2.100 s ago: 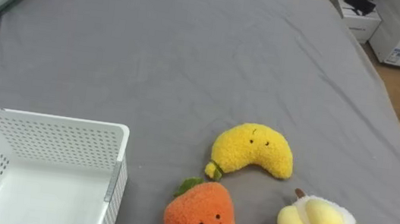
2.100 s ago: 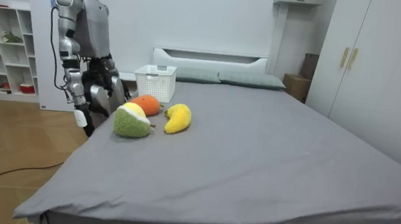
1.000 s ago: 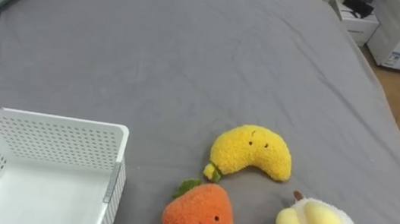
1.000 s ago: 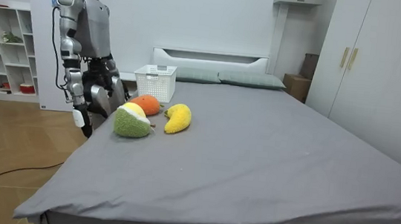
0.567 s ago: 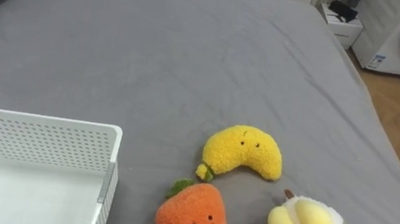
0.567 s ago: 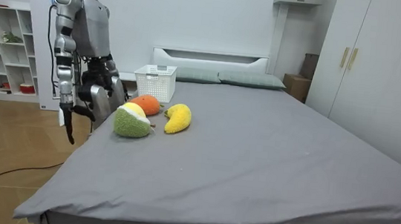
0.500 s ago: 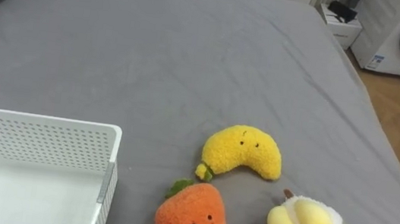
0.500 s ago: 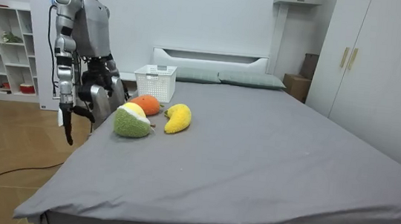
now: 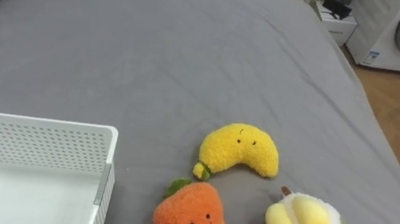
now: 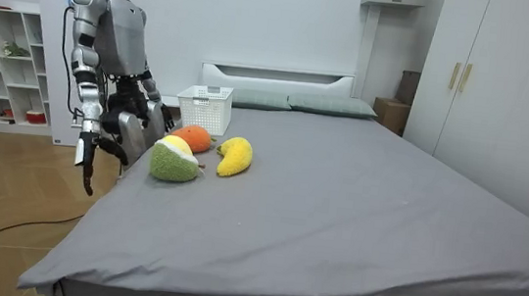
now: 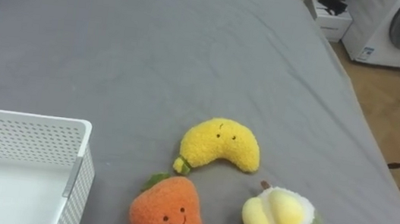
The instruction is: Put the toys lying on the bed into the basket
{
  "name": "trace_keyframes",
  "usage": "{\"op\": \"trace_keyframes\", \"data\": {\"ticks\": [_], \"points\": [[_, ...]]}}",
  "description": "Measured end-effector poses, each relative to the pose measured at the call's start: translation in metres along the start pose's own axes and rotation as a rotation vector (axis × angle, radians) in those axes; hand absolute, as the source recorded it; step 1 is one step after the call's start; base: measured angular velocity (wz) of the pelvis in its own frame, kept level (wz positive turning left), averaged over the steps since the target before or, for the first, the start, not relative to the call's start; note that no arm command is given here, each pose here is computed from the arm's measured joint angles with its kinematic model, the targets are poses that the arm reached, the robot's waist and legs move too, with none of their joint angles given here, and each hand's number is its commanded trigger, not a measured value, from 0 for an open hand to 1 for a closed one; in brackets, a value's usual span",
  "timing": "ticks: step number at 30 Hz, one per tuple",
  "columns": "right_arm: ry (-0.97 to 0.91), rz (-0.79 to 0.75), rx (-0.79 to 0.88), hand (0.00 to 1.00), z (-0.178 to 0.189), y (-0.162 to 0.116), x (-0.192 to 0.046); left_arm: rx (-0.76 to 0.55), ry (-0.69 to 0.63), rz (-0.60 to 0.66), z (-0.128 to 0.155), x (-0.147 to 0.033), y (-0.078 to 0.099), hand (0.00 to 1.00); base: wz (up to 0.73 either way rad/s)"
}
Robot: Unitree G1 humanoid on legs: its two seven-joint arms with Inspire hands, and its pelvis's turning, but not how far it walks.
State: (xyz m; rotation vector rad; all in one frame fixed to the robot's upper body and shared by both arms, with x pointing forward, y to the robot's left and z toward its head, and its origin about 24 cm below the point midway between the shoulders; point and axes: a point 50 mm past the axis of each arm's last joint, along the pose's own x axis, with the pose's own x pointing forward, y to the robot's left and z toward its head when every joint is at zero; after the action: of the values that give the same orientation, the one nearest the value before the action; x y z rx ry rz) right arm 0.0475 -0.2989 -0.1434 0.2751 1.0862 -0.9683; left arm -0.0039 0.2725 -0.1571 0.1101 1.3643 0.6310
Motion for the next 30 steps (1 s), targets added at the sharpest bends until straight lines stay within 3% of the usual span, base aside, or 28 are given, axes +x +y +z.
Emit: {"op": "trace_keyframes", "data": {"ticks": [11, 18, 30], "points": [[-0.347, 0.009, -0.017, 0.00, 0.076, 0.027, -0.015, 0.043, -0.012, 0.002, 0.002, 0.001, 0.002, 0.00, 0.00], [-0.619, 0.048, -0.113, 0.00, 0.119, 0.052, -0.044, 0.079, -0.022, -0.004, 0.003, 0.000, 0.000, 0.00, 0.00], [-0.817, 0.162, -0.192, 0.00, 0.139, 0.079, -0.078, 0.135, -0.048, 0.016, 0.008, 0.000, -0.002, 0.00, 0.00]]}}
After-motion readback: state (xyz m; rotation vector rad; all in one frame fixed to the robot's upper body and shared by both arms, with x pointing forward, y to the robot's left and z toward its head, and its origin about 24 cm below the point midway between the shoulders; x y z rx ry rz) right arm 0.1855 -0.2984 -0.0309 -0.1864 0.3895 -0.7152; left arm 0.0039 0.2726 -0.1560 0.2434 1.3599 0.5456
